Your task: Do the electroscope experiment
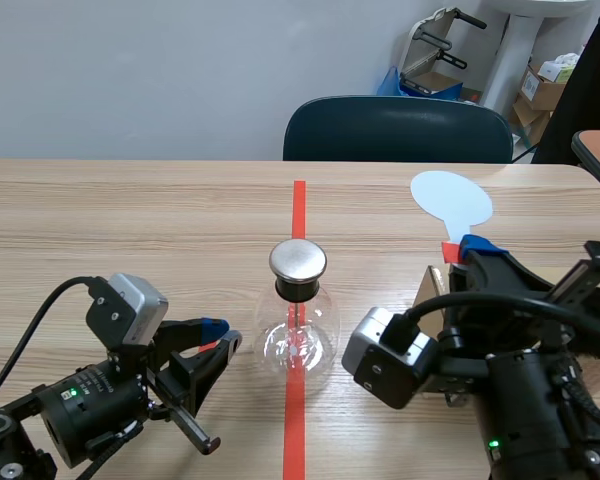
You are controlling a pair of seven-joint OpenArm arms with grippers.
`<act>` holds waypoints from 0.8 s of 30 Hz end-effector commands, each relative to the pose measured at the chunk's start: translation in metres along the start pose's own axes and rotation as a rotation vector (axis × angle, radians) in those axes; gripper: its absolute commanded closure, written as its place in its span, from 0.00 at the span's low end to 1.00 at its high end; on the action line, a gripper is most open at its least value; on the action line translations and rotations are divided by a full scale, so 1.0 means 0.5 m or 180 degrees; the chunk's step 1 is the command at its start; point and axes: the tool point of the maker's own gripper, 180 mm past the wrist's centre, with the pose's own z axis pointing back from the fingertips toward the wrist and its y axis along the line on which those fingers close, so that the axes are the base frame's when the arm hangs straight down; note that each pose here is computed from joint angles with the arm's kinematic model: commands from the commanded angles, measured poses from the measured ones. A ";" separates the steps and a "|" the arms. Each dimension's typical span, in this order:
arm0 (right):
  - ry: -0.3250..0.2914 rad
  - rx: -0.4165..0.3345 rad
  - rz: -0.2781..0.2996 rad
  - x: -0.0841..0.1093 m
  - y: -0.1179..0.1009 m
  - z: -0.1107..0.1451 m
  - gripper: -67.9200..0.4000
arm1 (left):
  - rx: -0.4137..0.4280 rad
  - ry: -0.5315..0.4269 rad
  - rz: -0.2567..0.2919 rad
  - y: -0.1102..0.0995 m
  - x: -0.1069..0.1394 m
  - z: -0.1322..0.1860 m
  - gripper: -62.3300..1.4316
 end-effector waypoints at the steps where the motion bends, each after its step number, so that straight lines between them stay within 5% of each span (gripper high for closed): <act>1: -0.0013 -0.0090 0.0011 -0.008 -0.025 0.002 0.97 | -0.0007 -0.0129 -0.0057 0.013 0.024 0.008 0.63; 9: -0.0180 -0.0269 0.0038 -0.026 -0.073 0.057 0.97 | -0.0250 -0.0194 -0.0063 0.035 0.039 0.056 0.45; 16: -0.0150 -0.0019 0.0210 -0.083 -0.059 0.097 0.97 | -0.0487 -0.0261 0.0183 0.054 0.057 0.120 0.29; 24: -0.0062 -0.0025 0.0138 -0.160 -0.085 0.107 0.97 | -0.0656 -0.0124 0.0361 0.031 0.031 0.178 0.27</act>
